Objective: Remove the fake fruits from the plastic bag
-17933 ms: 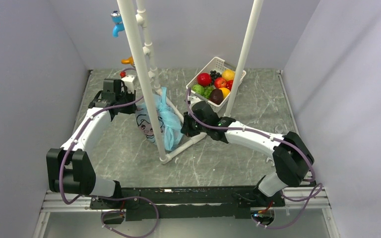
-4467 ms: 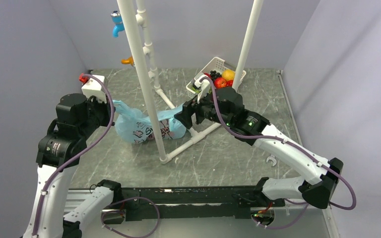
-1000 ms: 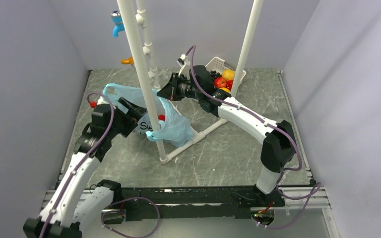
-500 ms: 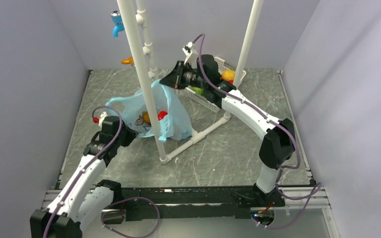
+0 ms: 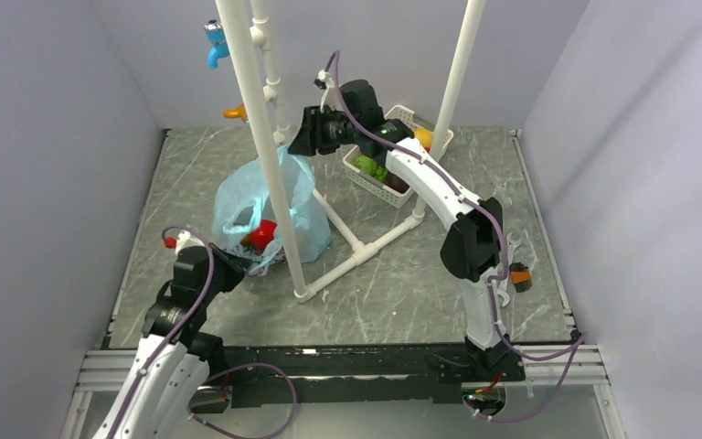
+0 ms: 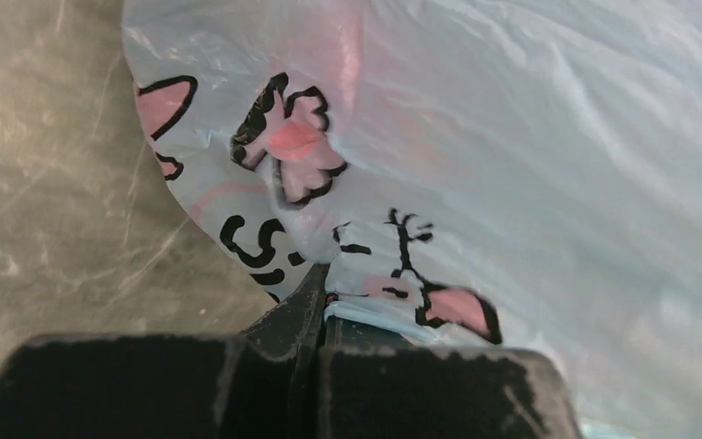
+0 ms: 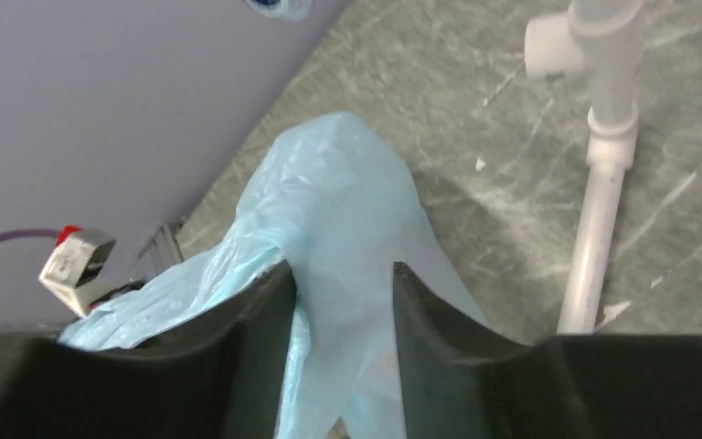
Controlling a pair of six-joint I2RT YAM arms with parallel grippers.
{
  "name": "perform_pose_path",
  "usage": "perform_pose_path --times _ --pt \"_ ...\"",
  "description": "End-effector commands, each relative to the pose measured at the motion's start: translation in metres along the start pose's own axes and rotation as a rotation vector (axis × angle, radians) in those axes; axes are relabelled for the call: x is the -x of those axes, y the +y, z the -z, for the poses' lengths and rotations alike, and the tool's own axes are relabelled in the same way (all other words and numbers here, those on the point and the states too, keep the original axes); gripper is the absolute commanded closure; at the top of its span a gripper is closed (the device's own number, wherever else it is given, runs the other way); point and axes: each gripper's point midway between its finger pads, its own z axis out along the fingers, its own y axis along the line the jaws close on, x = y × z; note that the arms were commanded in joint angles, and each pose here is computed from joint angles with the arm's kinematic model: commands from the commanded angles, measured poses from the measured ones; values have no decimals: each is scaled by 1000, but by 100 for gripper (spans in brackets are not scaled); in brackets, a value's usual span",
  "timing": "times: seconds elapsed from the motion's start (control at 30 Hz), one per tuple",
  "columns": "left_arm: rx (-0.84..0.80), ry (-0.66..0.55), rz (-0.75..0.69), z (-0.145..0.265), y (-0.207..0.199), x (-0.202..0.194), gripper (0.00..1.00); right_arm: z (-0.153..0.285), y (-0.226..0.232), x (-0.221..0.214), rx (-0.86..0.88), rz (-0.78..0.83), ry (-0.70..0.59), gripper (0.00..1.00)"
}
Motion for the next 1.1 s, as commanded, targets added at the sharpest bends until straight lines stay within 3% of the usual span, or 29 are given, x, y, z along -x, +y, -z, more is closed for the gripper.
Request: perform_pose_path --times 0.0,0.07,0.13,0.17,0.27,0.37,0.6,0.73,0.83,1.0,1.07 --pt "-49 85 -29 -7 -12 -11 96 29 31 -7 -76 119 14 46" --pt "-34 92 -72 -3 -16 -7 85 34 37 -19 -115 122 40 38" --pt "-16 93 -115 5 -17 -2 65 37 43 -35 -132 122 69 30" --pt "-9 90 -125 9 -18 1 49 39 46 -42 -140 123 76 22" --pt "-16 65 -159 23 -25 11 23 41 50 -65 -195 134 97 1" --pt "-24 44 -197 37 -35 23 3 51 53 -80 -246 147 71 0" --pt "44 -16 -301 47 -45 53 1 64 49 -109 -224 102 31 0" --pt "94 -11 -365 46 -46 63 1 69 45 -138 -210 113 59 16" --pt "108 27 -379 41 -39 55 1 78 31 -167 -226 105 50 36" --pt "136 57 -336 31 -16 36 4 100 -10 -222 -320 72 40 81" --pt "138 67 -325 28 -10 30 5 106 -28 -243 -368 67 68 89"
